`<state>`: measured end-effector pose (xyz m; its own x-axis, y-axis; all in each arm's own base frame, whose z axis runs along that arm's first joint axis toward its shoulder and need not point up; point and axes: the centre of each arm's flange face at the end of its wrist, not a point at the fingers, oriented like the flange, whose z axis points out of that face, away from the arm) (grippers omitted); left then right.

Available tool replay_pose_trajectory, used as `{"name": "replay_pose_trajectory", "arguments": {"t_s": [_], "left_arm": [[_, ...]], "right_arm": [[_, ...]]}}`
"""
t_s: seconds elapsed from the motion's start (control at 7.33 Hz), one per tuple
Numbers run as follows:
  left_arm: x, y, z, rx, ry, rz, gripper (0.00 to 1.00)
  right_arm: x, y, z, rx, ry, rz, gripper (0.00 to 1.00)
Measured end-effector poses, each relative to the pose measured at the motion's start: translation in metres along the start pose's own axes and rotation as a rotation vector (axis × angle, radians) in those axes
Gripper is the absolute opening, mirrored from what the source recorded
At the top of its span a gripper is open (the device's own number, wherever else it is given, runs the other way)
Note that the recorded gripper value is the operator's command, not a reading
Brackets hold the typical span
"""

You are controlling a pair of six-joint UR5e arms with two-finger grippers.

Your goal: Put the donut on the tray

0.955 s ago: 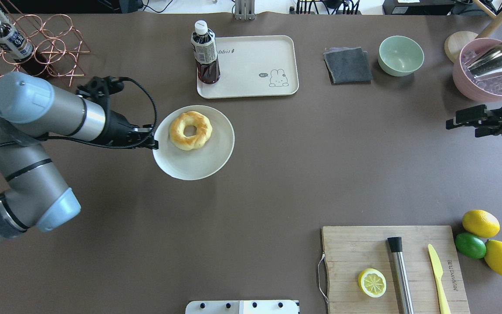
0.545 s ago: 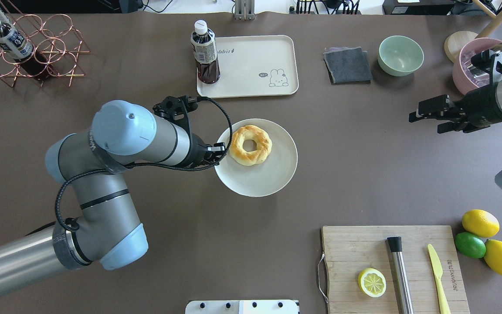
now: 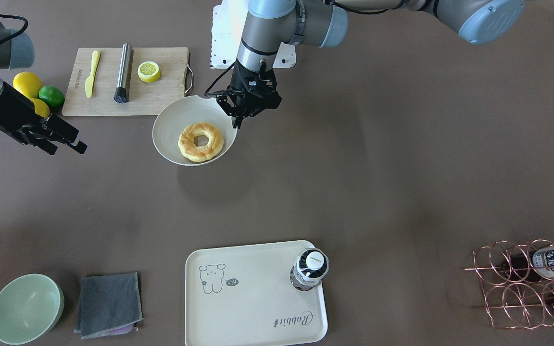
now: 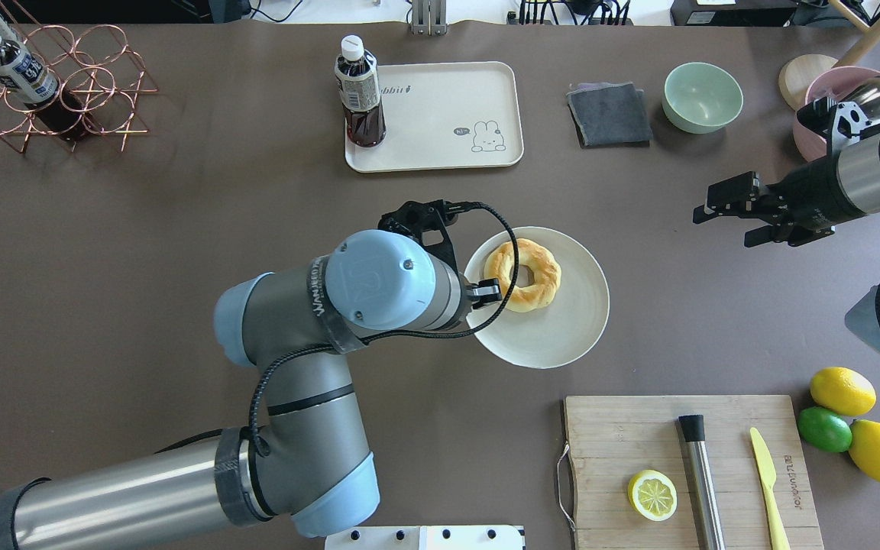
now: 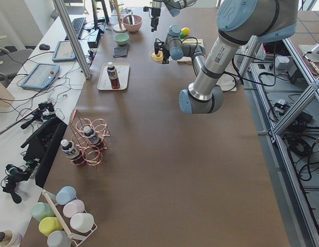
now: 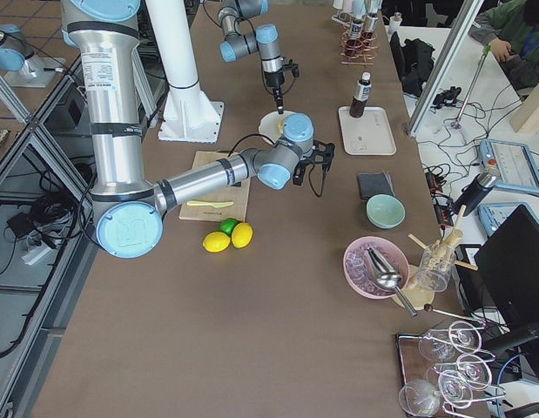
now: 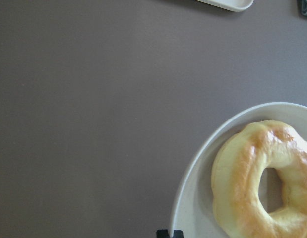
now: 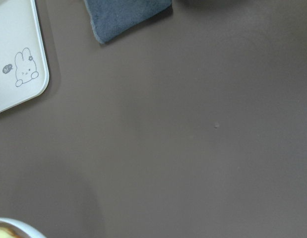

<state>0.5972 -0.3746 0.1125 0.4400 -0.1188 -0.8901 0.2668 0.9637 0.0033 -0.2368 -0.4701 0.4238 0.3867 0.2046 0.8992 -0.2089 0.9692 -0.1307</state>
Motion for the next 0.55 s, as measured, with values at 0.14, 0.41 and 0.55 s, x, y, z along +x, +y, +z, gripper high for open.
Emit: {"name": "replay_pose_trajectory", "arguments": {"t_s": [0.14, 0.41, 0.55], "left_arm": [[0.023, 0.006, 0.010, 0.015, -0.006, -0.004, 0.00], [0.059, 0.014, 0.018, 0.033, -0.006, -0.013, 0.00], [0.067, 0.015, 0.017, 0.036, 0.000, -0.017, 0.00]], "right_arm": [[-0.008, 0.007, 0.005, -0.016, -0.004, 0.009, 1.00], [-0.023, 0.033, 0.014, -0.049, -0.014, -0.008, 1.00], [-0.024, 0.048, 0.018, -0.061, -0.010, -0.031, 0.94]]}}
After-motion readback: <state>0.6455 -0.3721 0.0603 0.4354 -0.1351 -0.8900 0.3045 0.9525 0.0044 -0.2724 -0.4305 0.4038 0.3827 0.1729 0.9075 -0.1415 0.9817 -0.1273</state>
